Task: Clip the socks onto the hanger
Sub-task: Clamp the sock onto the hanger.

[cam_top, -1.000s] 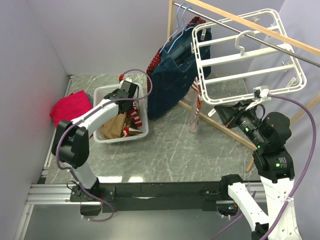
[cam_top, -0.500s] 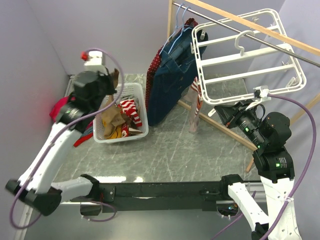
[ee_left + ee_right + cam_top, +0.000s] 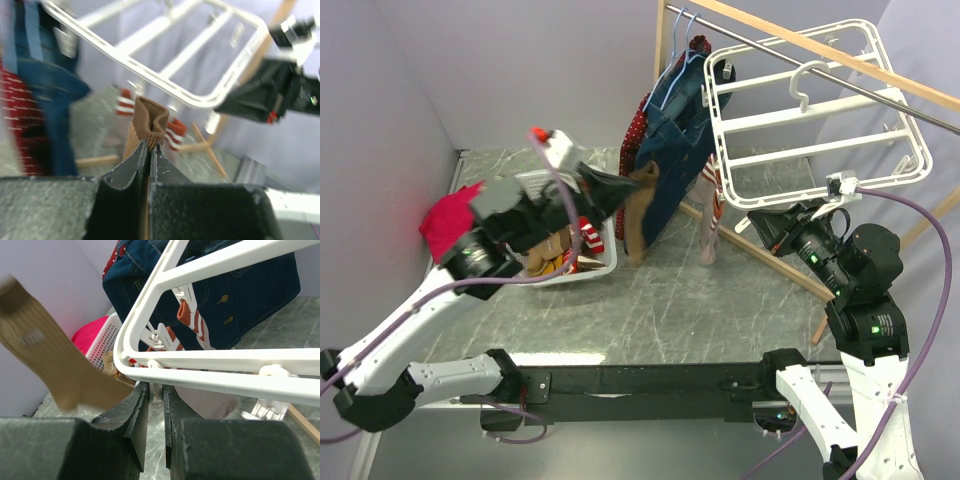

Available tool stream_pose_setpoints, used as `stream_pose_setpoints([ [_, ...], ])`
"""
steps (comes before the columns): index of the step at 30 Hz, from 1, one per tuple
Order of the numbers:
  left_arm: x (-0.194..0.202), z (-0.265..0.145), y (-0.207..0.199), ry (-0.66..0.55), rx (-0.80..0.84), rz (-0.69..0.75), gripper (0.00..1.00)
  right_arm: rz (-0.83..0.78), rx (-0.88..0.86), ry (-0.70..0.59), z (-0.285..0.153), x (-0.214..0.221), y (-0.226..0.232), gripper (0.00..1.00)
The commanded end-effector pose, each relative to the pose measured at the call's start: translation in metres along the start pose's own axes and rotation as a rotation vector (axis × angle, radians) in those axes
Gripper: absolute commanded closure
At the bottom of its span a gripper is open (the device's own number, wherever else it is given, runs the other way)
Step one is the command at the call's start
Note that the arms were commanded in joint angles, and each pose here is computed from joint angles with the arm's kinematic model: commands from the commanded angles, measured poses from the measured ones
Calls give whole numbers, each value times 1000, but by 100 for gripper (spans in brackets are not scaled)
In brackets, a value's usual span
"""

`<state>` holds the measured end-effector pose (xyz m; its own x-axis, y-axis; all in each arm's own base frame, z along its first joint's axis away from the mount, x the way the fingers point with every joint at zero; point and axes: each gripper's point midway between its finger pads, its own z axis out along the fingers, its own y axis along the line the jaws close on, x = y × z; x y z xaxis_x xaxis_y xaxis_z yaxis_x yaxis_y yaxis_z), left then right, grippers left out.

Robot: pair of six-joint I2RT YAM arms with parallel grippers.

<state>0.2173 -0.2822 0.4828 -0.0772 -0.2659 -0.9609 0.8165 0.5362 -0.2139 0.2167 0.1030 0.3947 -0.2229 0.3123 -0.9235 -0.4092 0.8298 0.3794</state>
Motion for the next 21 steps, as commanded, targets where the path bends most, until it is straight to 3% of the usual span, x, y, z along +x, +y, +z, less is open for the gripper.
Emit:
stream_pose_setpoints([
  [1, 25, 24, -33, 10, 123, -37, 97, -3, -19, -37, 0, -14, 6, 87],
  [11, 90, 63, -83, 75, 144, -47, 99, 10, -27, -41, -2, -14, 9, 87],
  [21, 135, 90, -80, 132, 35, -11, 99, 23, 0, -41, -2, -14, 4, 87],
])
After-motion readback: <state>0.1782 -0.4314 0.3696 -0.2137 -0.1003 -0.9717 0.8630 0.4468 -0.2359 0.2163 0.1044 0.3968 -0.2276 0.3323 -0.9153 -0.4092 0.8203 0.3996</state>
